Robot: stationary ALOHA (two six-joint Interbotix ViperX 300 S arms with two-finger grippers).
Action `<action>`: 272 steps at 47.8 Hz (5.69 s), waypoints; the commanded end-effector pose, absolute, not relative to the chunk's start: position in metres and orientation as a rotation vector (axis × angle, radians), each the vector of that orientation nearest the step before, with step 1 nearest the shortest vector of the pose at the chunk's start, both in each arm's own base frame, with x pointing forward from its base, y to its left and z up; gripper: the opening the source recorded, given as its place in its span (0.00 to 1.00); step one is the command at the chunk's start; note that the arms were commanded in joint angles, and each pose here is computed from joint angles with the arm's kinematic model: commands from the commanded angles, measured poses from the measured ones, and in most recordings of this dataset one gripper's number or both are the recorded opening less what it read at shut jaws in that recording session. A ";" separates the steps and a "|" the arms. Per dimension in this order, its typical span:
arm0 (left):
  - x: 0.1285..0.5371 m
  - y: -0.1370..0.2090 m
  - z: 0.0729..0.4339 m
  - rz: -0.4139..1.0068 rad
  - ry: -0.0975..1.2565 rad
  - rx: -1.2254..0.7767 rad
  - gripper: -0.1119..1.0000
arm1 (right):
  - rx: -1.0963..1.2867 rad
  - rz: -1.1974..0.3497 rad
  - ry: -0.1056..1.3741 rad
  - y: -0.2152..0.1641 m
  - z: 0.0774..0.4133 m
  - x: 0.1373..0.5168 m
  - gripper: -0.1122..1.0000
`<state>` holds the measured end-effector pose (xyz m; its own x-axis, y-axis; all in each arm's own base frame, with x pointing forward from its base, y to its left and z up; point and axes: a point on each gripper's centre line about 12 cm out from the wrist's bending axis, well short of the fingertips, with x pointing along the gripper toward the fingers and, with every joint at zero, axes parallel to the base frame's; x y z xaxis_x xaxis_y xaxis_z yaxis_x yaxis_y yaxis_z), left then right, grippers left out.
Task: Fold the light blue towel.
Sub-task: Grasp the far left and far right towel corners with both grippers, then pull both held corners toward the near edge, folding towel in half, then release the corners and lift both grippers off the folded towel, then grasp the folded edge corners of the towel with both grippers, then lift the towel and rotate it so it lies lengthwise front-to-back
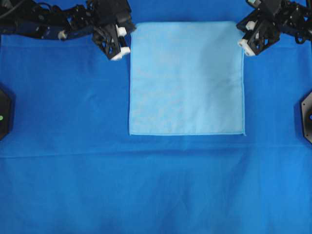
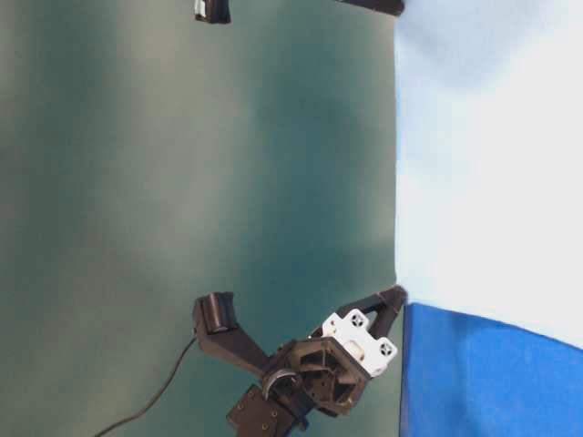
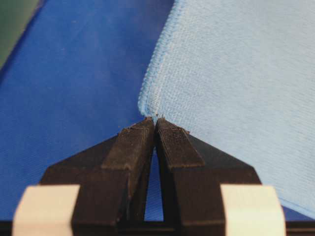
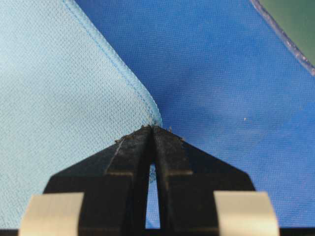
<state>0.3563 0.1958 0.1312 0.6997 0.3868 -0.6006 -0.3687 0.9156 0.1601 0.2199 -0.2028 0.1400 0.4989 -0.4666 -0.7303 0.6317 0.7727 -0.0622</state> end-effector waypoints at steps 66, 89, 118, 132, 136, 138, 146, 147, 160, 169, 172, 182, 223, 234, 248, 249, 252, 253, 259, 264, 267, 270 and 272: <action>0.371 -0.021 0.127 -0.082 0.811 0.086 0.12 | 0.401 -0.202 0.963 -0.001 0.140 0.234 0.12; 0.374 -0.016 0.130 -0.073 0.789 0.094 0.43 | 0.398 -0.202 0.957 -0.001 0.138 0.243 0.15; 0.377 0.024 0.166 0.001 0.701 0.142 0.71 | 0.311 -0.271 0.901 -0.032 0.161 0.241 0.66; 0.378 0.067 0.141 0.083 0.771 0.139 0.71 | 0.275 -0.390 0.975 -0.071 0.139 0.237 0.66; 0.380 0.070 0.133 0.087 0.792 0.135 0.71 | 0.275 -0.400 0.985 -0.076 0.131 0.239 0.66; 0.380 0.072 0.130 0.091 0.800 0.133 0.71 | 0.279 -0.407 0.994 -0.079 0.127 0.239 0.66; 0.377 0.086 0.113 0.121 0.834 0.114 0.71 | 0.285 -0.432 1.006 -0.091 0.112 0.238 0.66; 0.376 0.087 0.111 0.123 0.839 0.112 0.71 | 0.284 -0.433 1.007 -0.092 0.111 0.239 0.66; 0.375 0.090 0.100 0.125 0.867 0.107 0.70 | 0.282 -0.432 1.031 -0.094 0.103 0.240 0.65; 0.373 0.089 0.099 0.121 0.886 0.105 0.58 | 0.269 -0.424 1.035 -0.093 0.102 0.239 0.57; 0.373 0.088 0.098 0.118 0.897 0.105 0.45 | 0.264 -0.422 1.037 -0.093 0.102 0.238 0.45; 0.370 0.087 0.096 0.092 0.933 0.137 0.12 | 0.259 -0.414 1.013 -0.094 0.103 0.241 0.12; 0.363 0.069 0.229 0.082 0.705 0.192 0.12 | 0.210 -0.478 0.733 -0.090 0.236 0.216 0.12; 0.360 0.069 0.254 0.082 0.661 0.221 0.12 | 0.206 -0.471 0.673 -0.085 0.252 0.209 0.12; 0.360 0.068 0.253 0.079 0.668 0.221 0.12 | 0.207 -0.469 0.663 -0.085 0.253 0.210 0.12; 0.360 0.067 0.253 0.076 0.668 0.220 0.12 | 0.205 -0.468 0.659 -0.085 0.254 0.211 0.12; 0.360 0.064 0.253 0.073 0.665 0.214 0.12 | 0.193 -0.467 0.648 -0.086 0.254 0.213 0.12; 0.360 0.062 0.253 0.070 0.666 0.210 0.12 | 0.187 -0.467 0.643 -0.087 0.255 0.214 0.12; 0.365 0.044 0.253 0.033 0.650 0.199 0.12 | 0.156 -0.469 0.610 -0.094 0.256 0.223 0.12; 0.370 0.028 0.255 0.000 0.620 0.192 0.12 | 0.125 -0.483 0.596 -0.106 0.257 0.234 0.12; 0.375 0.018 0.257 -0.021 0.594 0.194 0.12 | 0.108 -0.499 0.599 -0.115 0.257 0.240 0.12; 0.380 0.007 0.260 -0.046 0.567 0.198 0.12 | 0.091 -0.513 0.604 -0.124 0.258 0.248 0.12; 0.384 -0.002 0.263 -0.066 0.548 0.205 0.12 | 0.080 -0.524 0.607 -0.131 0.258 0.253 0.12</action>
<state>0.3751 0.0121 0.2452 0.8137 0.0230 -0.5808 0.0928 0.9813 0.1689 0.2408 -0.1186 0.2461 0.6844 -0.4208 -0.5954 0.4847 0.8726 -0.0594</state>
